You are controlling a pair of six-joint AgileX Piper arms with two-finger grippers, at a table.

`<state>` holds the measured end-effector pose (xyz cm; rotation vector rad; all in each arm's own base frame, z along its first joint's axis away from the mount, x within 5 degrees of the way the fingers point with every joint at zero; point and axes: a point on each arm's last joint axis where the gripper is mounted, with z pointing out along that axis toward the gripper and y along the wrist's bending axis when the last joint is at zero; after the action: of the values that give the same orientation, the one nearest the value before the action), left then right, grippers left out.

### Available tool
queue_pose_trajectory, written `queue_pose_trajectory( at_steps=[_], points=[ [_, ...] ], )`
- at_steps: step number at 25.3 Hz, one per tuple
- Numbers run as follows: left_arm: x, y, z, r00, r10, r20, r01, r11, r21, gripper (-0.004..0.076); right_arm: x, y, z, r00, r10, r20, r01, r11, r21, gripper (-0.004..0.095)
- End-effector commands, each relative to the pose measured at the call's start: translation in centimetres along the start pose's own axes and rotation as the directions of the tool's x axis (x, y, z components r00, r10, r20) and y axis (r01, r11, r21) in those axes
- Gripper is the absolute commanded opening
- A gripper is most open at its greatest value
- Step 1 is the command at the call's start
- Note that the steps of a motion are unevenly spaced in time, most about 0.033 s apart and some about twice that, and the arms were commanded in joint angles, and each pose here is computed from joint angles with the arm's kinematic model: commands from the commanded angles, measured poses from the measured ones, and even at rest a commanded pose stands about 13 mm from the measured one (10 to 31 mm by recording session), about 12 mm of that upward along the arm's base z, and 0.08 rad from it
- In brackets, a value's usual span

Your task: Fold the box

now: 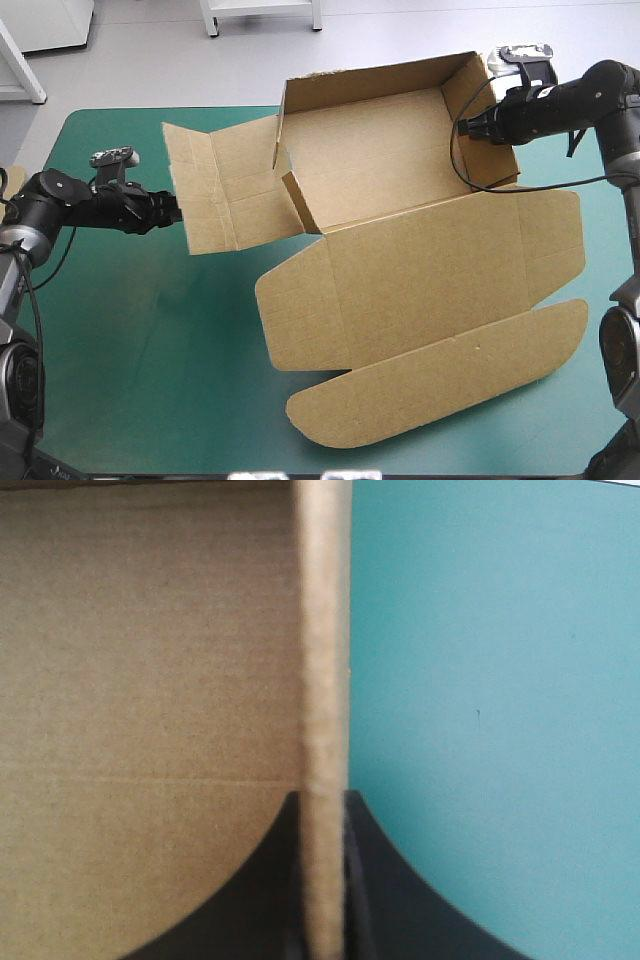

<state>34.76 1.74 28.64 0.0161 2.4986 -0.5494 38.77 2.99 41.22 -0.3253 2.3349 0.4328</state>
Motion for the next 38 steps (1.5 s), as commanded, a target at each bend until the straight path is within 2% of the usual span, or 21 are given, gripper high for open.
queue_pose_trajectory(
  at_steps=[1,5,7,11,14,19,23,25,28,32,34,38],
  points=[
    [-2.0,-1.9,-1.0,0.988,-0.013,0.152,-0.012,0.987,0.158,0.0364,-1.4,1.6,-3.4,0.99,0.002,0.141,0.004,0.999,-0.043,-0.0017],
    [-2.4,-2.9,-0.1,0.982,-0.051,0.18,-0.017,0.934,0.358,0.0364,-1.6,1.6,-3.4,0.987,0.007,0.162,0.001,0.999,-0.049,-0.0017],
    [-2.5,-3.5,0.1,0.981,-0.074,0.18,-0.02,0.883,0.469,0.0365,-1.6,1.6,-3.4,0.986,0.007,0.169,0.001,0.999,-0.046,-0.0017],
    [-2.8,-4.9,-0.3,0.974,-0.122,0.188,-0.036,0.742,0.669,0.0364,-1.7,1.5,-3.3,0.985,0.007,0.172,0.0,0.999,-0.042,-0.0017],
    [-3.1,-5.8,-1.4,0.965,-0.162,0.208,-0.061,0.632,0.772,0.0365,-1.6,1.2,-2.8,0.987,0.005,0.159,0.0,0.999,-0.032,-0.0017],
    [-3.8,-7.3,-2.0,0.943,-0.259,0.207,-0.035,0.543,0.839,0.0365,-1.6,0.7,-1.8,0.989,0.015,0.146,-0.011,0.999,-0.033,-0.0017],
    [-3.8,-9.0,-1.8,0.944,-0.271,0.188,-0.032,0.492,0.87,0.0371,-1.6,0.4,-1.0,0.99,0.023,0.141,-0.019,0.999,-0.031,-0.0017],
    [-3.7,-9.8,-1.7,0.948,-0.26,0.184,-0.039,0.477,0.878,0.0388,-1.6,0.2,-0.9,0.99,0.022,0.142,-0.019,1.0,-0.024,-0.0017],
    [-4.1,-11.9,-2.6,0.953,-0.22,0.21,-0.093,0.447,0.89,0.0467,-1.5,-0.1,-0.4,0.991,0.02,0.134,-0.018,1.0,-0.011,-0.0017],
    [-5.3,-14.0,-5.2,0.95,-0.184,0.254,-0.161,0.407,0.899,0.0488,-1.6,-0.2,-0.3,0.99,0.022,0.14,-0.021,1.0,-0.009,-0.0017],
    [-5.4,-15.2,-5.6,0.961,-0.131,0.244,-0.17,0.415,0.894,0.0488,-1.6,-0.2,-0.3,0.99,0.029,0.14,-0.028,1.0,-0.01,-0.0017],
    [-4.4,-16.9,-4.6,0.984,0.017,0.175,-0.159,0.512,0.844,0.0488,-1.6,-0.2,-0.3,0.989,0.044,0.141,-0.043,0.999,-0.009,-0.0017]
  ],
)
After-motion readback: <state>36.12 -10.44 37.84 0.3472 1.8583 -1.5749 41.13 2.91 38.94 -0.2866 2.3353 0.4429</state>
